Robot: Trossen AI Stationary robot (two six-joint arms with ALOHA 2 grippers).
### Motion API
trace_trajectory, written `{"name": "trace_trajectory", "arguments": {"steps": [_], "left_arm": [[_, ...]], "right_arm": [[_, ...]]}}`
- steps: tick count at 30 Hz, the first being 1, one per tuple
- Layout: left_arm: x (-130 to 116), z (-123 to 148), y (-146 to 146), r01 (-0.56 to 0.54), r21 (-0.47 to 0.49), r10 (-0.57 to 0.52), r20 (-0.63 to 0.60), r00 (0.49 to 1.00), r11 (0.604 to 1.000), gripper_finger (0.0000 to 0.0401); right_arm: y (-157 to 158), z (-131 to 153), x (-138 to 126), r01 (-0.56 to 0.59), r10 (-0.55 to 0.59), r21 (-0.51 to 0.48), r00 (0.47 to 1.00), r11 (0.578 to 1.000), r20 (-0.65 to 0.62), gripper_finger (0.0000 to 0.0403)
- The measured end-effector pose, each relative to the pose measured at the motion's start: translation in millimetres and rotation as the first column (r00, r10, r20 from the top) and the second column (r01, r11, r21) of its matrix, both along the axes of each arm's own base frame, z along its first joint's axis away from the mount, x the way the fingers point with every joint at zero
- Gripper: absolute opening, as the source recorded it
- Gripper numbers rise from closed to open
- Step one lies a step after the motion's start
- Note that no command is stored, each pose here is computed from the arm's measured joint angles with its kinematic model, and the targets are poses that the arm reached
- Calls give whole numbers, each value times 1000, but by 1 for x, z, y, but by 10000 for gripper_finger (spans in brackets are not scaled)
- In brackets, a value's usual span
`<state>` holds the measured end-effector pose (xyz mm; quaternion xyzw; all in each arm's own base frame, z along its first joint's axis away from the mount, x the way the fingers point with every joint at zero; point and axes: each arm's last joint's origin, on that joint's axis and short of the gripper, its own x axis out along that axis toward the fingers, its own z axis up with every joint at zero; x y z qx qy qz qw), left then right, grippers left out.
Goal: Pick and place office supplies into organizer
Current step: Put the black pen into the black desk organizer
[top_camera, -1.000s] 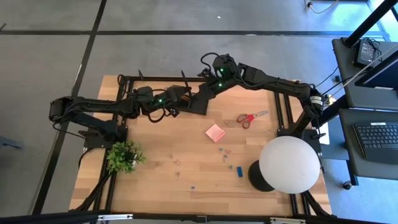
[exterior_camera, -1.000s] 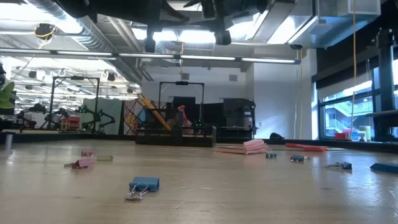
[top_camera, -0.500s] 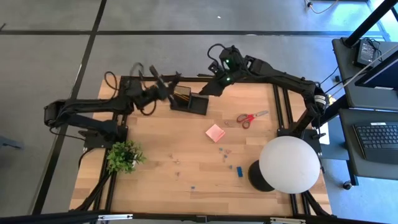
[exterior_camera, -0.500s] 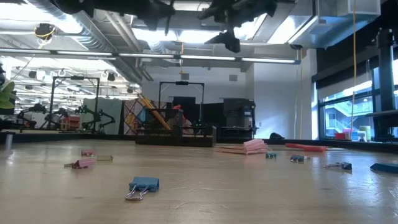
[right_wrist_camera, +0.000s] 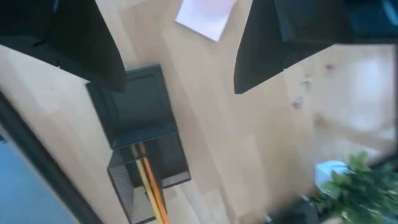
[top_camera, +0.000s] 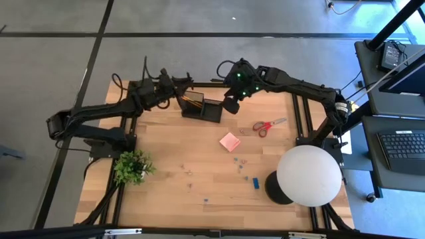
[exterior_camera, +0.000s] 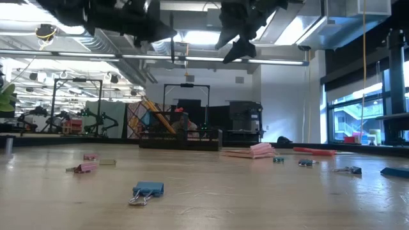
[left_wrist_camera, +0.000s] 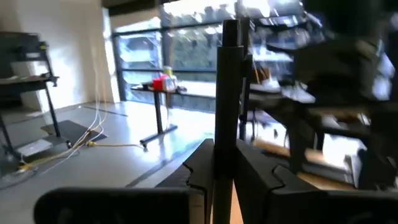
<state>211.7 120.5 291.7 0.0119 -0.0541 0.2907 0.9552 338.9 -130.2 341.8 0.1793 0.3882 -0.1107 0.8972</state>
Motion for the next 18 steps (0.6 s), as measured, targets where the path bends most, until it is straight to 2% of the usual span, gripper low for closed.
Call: {"name": "trace_trajectory", "arguments": {"steps": [5, 8, 12, 18], "left_arm": [[-14, -19, 10, -24, -121, 45, 174, 984, 992, 39], [-21, -34, 12, -30, -164, 66, 218, 974, 986, 44], [-27, -46, 8, -17, -190, 63, 235, 970, 982, 46], [-24, -59, 9, -57, -187, 91, 181, 979, 981, 39]], "right_arm": [[13, -3, 6, -18, 15, -91, 1000, 996, -27, 300], [16, -19, 5, 3, -6, -128, 1000, 992, -24, 300], [20, -46, -10, 12, -3, -141, 998, 990, 60, 300], [28, -77, -45, 80, -47, -138, 972, 987, 228, 300]]}}
